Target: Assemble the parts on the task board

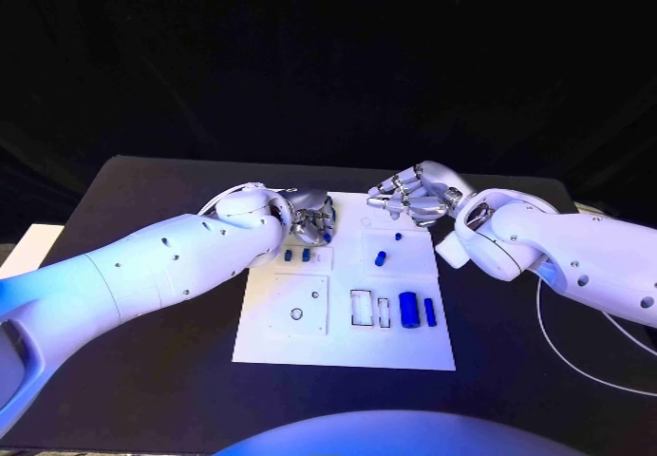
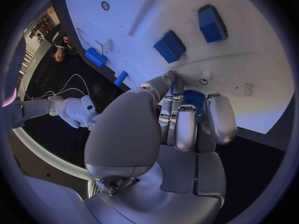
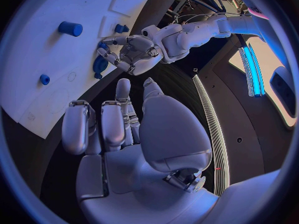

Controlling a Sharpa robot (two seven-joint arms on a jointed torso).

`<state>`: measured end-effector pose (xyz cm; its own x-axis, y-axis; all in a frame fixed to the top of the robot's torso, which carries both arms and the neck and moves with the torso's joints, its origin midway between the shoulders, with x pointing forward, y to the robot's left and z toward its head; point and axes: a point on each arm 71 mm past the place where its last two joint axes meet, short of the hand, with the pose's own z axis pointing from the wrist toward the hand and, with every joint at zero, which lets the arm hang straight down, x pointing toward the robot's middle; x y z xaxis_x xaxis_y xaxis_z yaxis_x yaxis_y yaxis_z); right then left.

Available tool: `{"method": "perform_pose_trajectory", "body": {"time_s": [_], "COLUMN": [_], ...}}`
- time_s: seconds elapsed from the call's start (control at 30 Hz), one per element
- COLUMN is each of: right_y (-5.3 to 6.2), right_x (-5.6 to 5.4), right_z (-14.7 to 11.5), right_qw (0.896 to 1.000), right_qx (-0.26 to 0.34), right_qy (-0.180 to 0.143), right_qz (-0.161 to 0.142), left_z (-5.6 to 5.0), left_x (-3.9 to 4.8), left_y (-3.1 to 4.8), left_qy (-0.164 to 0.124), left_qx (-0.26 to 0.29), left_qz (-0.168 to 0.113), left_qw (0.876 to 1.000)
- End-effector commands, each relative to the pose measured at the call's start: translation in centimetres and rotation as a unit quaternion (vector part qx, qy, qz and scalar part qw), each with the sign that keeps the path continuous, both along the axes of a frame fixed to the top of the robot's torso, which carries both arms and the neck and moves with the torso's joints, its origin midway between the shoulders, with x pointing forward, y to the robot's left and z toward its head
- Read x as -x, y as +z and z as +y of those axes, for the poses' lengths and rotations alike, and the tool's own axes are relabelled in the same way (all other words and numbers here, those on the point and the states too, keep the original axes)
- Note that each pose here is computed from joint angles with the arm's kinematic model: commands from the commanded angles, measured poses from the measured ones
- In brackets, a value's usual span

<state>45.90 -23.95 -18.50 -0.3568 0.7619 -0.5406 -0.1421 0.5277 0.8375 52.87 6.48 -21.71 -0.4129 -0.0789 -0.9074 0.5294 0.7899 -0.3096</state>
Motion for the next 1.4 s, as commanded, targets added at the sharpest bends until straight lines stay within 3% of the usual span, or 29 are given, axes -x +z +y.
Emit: {"method": "perform_pose_trajectory", "body": {"time_s": [0.03,0.17,0.37,0.7,1.0,1.4], "right_y": [0.0,0.0,0.0,-0.1,-0.1,-0.2], "right_x": [0.1,0.1,0.0,0.1,0.1,0.1], "right_z": [0.1,0.0,-0.2,-0.3,-0.1,-0.1], "right_qw": [1.000,1.000,1.000,1.000,1.000,1.000], "right_qx": [-0.001,0.000,0.000,0.001,0.000,-0.001], "right_qy": [0.006,0.005,0.004,0.002,0.004,0.005], "right_qz": [-0.003,-0.003,-0.003,-0.001,-0.001,-0.001], "left_z": [0.2,1.1,3.4,6.5,6.4,5.8], "left_x": [0.13,0.26,0.66,0.32,-0.41,-0.61], "left_y": [0.90,1.88,3.10,2.67,1.79,1.09], "left_qy": [0.010,0.021,0.039,0.066,0.070,0.066], "left_qx": [0.039,0.063,0.088,0.058,0.035,0.022], "left_qz": [-0.001,0.000,0.007,0.037,0.038,0.042], "left_qw": [0.999,0.998,0.995,0.995,0.996,0.997]}}
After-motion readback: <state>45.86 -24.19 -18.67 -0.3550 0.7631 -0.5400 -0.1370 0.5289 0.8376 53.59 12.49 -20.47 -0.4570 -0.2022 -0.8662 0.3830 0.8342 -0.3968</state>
